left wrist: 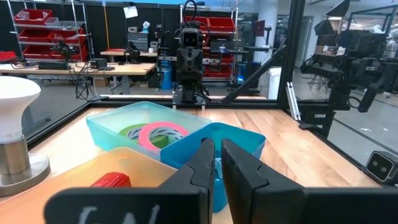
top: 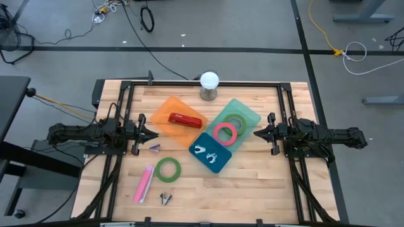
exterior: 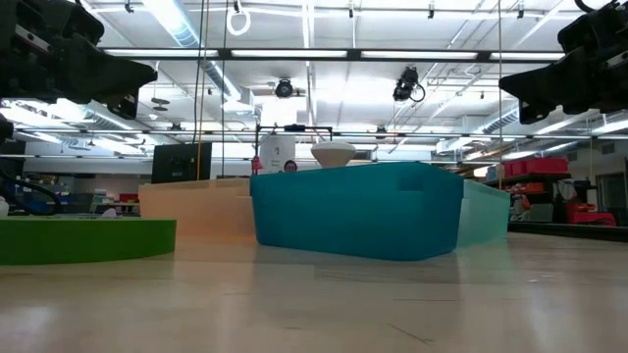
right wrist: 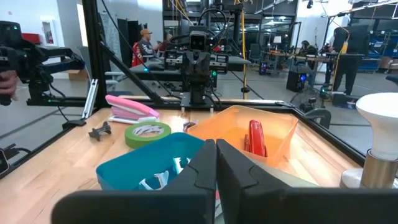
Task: Pick and place Stapler, Stapler remover, tape
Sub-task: Put the purple staple remover into the blue bin
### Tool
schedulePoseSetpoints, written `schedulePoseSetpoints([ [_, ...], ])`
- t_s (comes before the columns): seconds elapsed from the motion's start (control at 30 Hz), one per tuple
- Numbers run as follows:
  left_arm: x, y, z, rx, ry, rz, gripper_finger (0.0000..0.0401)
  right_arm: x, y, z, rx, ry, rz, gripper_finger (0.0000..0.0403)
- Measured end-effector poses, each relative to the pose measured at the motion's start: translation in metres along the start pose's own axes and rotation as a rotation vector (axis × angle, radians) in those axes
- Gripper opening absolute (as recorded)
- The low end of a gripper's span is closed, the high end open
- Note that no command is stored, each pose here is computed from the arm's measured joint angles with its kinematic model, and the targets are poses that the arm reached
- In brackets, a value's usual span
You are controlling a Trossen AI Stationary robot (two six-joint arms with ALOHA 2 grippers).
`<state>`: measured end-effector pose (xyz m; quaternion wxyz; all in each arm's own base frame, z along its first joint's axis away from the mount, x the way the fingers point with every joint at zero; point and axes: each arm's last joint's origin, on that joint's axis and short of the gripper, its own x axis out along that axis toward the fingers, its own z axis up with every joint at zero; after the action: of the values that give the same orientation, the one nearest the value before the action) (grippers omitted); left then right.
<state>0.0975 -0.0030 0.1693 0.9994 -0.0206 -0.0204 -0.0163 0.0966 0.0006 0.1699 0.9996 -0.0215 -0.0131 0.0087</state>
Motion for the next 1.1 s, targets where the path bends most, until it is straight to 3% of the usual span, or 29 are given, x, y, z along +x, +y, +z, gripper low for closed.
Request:
schedulePoseSetpoints([
  [0.1, 0.000, 0.000, 0.000, -0.012, -0.002, -0.014, 0.0032, 0.000, 0.000, 0.000, 0.000, 0.000, -0.001, 0.0011],
  [0.37, -0.001, -0.002, 0.010, -0.294, -0.084, -0.059, 0.0032, 0.000, 0.000, 0.000, 0.000, 0.000, 0.000, 0.0011],
  [0.53, -0.004, -0.002, 0.028, -0.387, -0.138, -0.051, 0.0032, 0.000, 0.000, 0.000, 0.000, 0.000, 0.000, 0.0011],
  [0.73, -0.007, -0.002, 0.055, -0.369, -0.162, -0.012, 0.0014, 0.000, 0.000, 0.000, 0.000, 0.000, 0.000, 0.0011],
  [1.1, 0.015, -0.002, 0.086, -0.357, 0.076, 0.060, 0.0008, 0.000, 0.000, 0.000, 0.000, 0.000, 0.000, 0.0011],
])
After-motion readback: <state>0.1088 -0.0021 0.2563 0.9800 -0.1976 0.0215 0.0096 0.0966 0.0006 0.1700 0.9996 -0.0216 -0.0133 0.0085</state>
